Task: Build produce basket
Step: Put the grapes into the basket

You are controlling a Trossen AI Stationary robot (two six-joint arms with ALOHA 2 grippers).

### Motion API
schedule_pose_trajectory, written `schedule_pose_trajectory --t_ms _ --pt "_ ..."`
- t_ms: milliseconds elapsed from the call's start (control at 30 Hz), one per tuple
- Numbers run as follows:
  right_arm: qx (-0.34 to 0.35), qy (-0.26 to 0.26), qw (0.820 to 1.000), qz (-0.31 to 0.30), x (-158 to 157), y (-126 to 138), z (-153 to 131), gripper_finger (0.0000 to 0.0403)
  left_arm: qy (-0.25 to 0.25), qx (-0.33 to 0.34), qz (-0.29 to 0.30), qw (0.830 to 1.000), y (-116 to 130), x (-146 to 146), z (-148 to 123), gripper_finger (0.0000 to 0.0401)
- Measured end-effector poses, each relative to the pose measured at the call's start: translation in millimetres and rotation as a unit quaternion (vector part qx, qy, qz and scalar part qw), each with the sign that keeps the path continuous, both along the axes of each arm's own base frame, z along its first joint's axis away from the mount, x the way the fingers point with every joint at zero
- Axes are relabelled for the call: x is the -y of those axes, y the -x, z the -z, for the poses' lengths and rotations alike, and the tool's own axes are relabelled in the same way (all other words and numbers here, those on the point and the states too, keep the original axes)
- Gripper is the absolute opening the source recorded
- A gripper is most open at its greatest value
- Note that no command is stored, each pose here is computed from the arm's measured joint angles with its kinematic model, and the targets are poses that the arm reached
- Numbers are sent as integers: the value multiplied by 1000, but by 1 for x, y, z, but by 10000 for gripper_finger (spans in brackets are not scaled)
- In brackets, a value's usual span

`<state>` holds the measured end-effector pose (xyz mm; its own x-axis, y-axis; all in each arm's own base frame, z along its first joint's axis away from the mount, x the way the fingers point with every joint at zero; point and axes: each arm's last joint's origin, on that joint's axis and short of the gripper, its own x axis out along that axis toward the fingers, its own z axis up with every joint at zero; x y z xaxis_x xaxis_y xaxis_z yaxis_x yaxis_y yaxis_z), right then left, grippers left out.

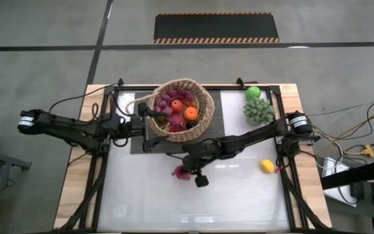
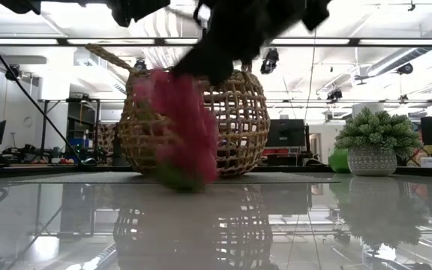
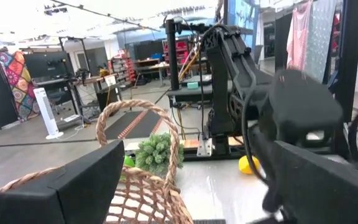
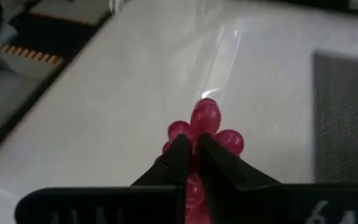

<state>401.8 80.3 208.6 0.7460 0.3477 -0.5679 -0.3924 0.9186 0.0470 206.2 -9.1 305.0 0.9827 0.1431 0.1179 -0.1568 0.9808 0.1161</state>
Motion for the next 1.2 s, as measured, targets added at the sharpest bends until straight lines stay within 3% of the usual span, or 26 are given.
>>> schedule_pose_trajectory --t_ms 167,300,467,567,733,967,1200 --pt "60 17 998 -3 2 7 -54 19 3 5 0 1000 1 0 -1 388" --pt "107 101 988 44 9 17 -94 19 4 11 1 1000 2 0 -3 388" --pt "151 236 948 152 24 26 -126 19 4 13 1 1000 4 0 -3 388" --pt "162 270 918 242 40 26 -139 19 4 13 1 1000 4 0 -3 388" --pt "153 247 896 335 82 21 -142 19 4 19 2 1000 4 0 -4 388" --pt "94 185 872 443 141 20 -121 20 4 18 2 1000 3 0 -4 388" --pt "55 164 858 484 162 25 -111 64 4 18 2 1000 3 0 -4 388"
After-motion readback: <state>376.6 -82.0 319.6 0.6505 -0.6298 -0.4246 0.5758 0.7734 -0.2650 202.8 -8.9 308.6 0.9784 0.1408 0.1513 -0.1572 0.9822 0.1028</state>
